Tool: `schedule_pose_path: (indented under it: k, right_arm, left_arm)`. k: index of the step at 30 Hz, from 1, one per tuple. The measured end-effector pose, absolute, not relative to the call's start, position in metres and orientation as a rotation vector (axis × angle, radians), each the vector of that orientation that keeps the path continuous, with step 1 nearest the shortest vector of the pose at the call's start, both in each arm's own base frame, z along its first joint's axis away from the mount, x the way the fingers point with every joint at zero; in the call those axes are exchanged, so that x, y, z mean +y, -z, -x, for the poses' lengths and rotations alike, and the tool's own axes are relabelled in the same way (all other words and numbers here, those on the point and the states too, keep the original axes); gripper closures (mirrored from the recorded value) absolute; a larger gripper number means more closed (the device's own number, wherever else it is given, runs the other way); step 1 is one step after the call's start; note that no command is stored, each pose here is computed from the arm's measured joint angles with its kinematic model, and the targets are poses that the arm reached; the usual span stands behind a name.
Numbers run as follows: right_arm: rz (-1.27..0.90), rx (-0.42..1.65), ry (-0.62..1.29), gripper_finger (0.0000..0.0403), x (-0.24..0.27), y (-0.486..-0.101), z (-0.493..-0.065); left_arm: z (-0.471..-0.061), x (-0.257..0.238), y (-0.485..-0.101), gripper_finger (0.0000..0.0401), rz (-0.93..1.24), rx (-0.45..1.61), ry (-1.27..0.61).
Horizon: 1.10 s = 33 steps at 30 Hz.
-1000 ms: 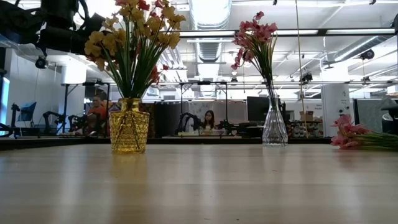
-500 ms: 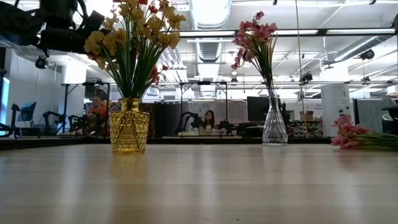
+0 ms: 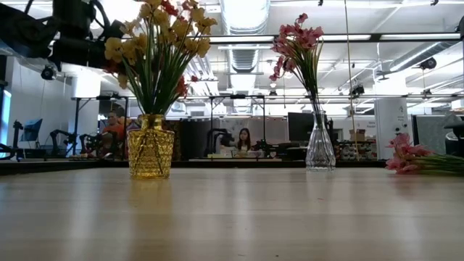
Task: Sort flowers into vase by color
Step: Put the red flower into the purple flower vase
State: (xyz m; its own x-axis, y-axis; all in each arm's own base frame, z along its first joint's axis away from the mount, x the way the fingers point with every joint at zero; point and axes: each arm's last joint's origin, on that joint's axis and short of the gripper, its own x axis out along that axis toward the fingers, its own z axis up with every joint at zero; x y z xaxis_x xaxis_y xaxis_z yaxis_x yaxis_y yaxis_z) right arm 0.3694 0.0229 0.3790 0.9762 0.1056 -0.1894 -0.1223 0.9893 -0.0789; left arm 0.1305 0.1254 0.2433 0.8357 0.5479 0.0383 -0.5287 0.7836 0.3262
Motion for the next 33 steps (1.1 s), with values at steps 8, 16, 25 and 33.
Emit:
schedule_pose_path:
  k: [8,16,25,33]
  right_arm:
    - [0.09,0.186,-0.115,0.0202,0.023,-0.379,-0.3694]
    - [0.09,0.186,-0.115,0.0202,0.0231,-0.3788,-0.3695]
    - [0.091,0.187,-0.115,0.0202,0.0231,-0.3787,-0.3696]
    - [0.098,0.186,-0.116,0.0202,0.0231,-0.3787,-0.3696]
  left_arm:
    - [-0.132,0.1276,-0.2414,0.04,-0.337,0.069,-0.586]
    - [-0.131,0.129,-0.2411,0.04,-0.324,0.078,-0.645]
    - [-0.131,0.129,-0.2406,0.04,-0.298,0.075,-0.644]
    - [-0.131,0.129,-0.2406,0.04,-0.277,0.067,-0.644]
